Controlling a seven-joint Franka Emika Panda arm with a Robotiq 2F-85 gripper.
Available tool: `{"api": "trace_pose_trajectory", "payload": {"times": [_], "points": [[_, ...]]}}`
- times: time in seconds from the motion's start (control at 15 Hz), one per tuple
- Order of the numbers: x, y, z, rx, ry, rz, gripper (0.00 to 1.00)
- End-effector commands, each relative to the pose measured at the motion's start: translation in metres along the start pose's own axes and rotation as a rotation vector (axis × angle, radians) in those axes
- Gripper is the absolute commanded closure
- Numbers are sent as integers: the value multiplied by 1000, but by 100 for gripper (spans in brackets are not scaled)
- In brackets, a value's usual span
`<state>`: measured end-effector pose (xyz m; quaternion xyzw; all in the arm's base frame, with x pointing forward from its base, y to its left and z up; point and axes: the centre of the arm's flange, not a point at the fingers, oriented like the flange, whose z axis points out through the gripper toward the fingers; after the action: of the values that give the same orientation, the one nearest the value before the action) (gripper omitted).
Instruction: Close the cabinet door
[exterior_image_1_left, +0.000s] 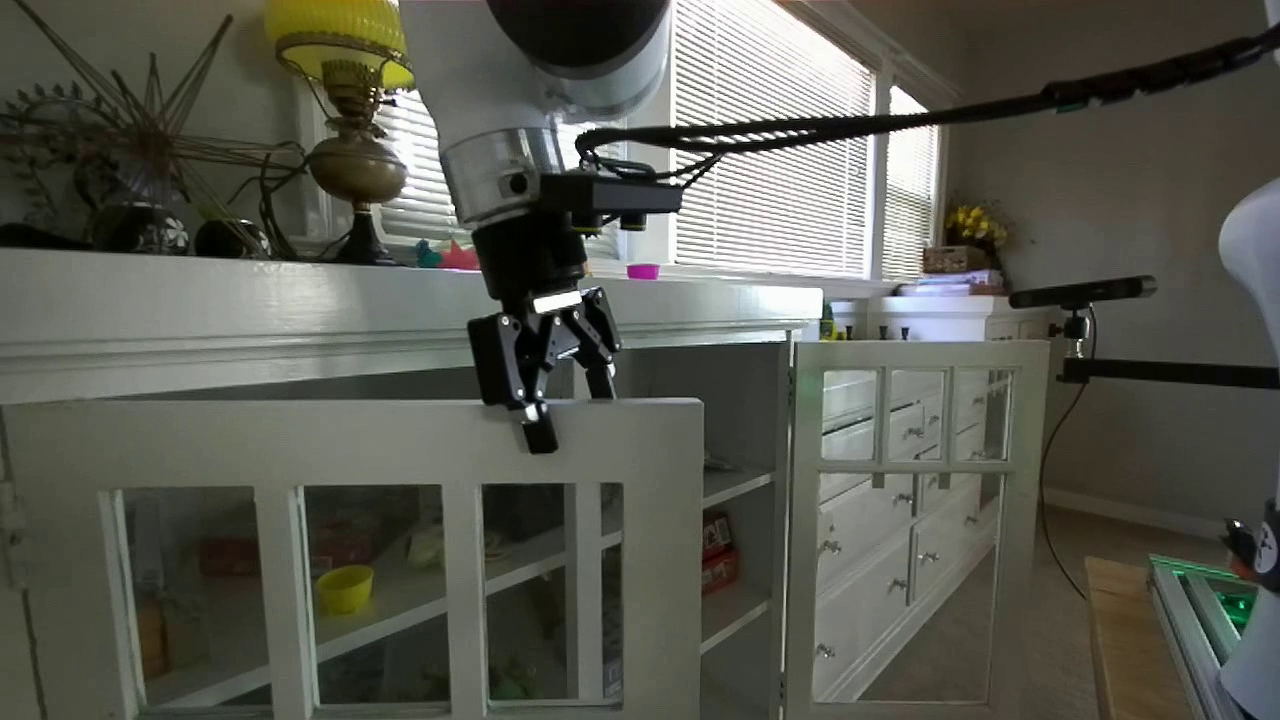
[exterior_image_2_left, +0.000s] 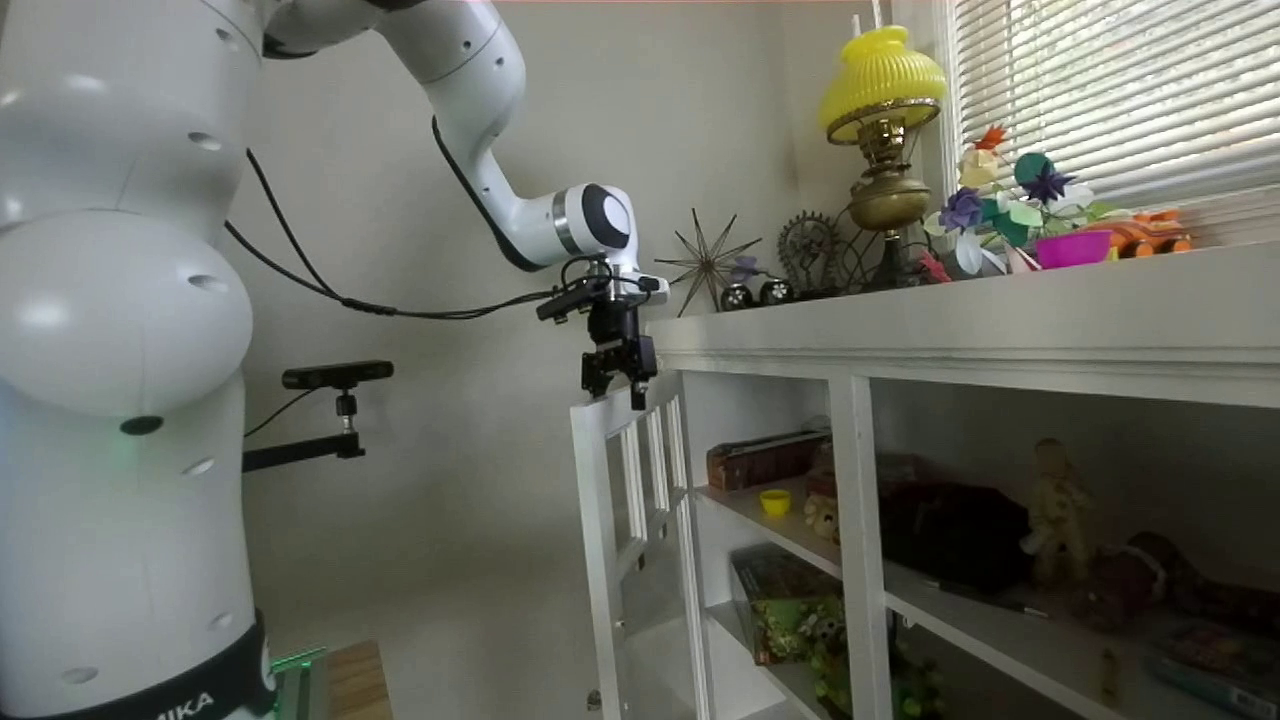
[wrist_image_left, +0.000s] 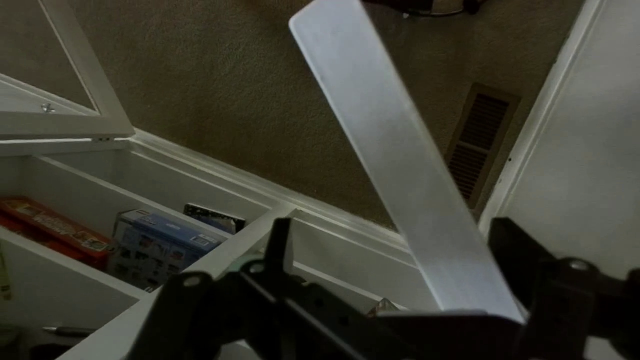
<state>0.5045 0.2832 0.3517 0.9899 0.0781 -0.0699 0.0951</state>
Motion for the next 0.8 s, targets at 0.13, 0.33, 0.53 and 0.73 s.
{"api": "trace_pose_trajectory", "payload": {"times": [0.13,0.33,0.53,0.73], "points": [[-10,31,6,-43,-4,88,0],[-9,41,11,-56,-13,125,0],[-9,50,11,-73,-14,160,0],[-8,61,11,-99,-19,204,0]]}}
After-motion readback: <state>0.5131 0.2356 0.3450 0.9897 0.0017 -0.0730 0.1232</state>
